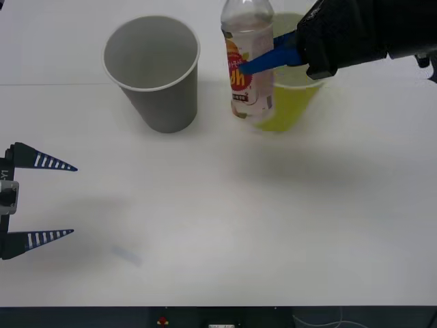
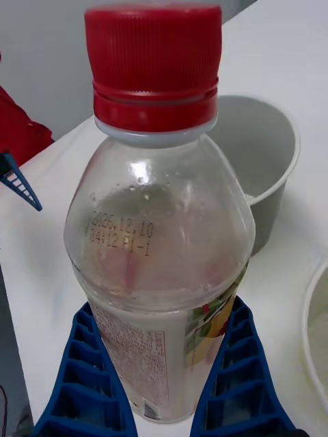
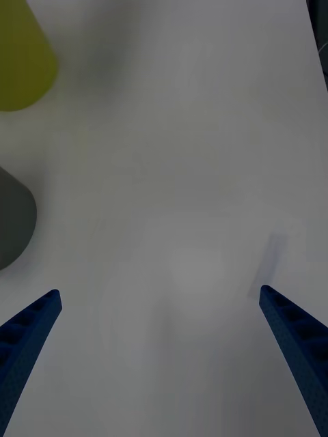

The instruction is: Put the can into the green bin and the plastic bottle into the gray bin

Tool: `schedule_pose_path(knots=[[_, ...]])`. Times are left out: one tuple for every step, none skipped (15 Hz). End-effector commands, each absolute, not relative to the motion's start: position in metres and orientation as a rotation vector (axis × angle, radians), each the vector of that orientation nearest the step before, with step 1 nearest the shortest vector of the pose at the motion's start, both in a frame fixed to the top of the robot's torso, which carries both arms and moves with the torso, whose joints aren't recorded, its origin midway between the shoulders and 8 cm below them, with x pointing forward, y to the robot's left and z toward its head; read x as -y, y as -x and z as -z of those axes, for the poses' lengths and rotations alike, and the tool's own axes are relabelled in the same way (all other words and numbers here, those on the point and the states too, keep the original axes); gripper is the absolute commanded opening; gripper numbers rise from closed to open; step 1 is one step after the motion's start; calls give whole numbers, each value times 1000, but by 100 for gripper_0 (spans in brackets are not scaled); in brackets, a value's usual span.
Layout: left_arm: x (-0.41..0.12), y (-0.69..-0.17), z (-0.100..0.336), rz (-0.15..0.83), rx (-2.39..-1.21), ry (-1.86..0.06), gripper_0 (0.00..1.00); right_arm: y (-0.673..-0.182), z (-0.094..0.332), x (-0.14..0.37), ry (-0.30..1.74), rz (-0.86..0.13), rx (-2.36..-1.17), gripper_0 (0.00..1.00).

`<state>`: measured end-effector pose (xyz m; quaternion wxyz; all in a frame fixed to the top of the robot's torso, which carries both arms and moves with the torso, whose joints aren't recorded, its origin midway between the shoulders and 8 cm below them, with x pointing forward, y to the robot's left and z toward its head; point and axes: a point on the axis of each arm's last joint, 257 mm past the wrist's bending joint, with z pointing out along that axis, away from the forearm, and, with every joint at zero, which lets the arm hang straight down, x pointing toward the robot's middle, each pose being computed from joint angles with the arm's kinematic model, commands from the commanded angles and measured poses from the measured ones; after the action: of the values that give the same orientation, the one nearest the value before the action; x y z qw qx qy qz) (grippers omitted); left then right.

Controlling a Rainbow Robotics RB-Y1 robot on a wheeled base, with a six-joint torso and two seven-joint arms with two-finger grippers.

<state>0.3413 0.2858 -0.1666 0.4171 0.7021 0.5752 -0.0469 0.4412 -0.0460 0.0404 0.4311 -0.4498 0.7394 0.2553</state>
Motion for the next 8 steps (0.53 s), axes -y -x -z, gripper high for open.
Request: schedule_pose_path(knots=[[-286,-341,167,118,-1444,-1762,100,-476,-70,8,1123,-626,-1829,0],[-286,-341,167,118,-1444,-1762,100,-486,-78,-3,1123,-607,-1829,0],[-286,-341,167,118,-1444,-1762,100,-500,-80,-14,1125,-571,-1852,0],[-286,-341,167,118,-1444,-1762,100,-510,-82,-23,1122,-551,-1871,0],[-286,-341,167,118,-1444,-1762,100,-518,-84,-33,1120,-538,-1892,0],[-286,-341,167,118,-1444,-1762,100,-529,-83,-46,1129,-510,-1909,0],[-286,-341,167,118,-1444,-1762,100,-535,-81,-58,1127,-498,-1925,0],[-286,-341,167,118,-1444,-1762,100,-542,-78,-70,1119,-482,-1942,0]])
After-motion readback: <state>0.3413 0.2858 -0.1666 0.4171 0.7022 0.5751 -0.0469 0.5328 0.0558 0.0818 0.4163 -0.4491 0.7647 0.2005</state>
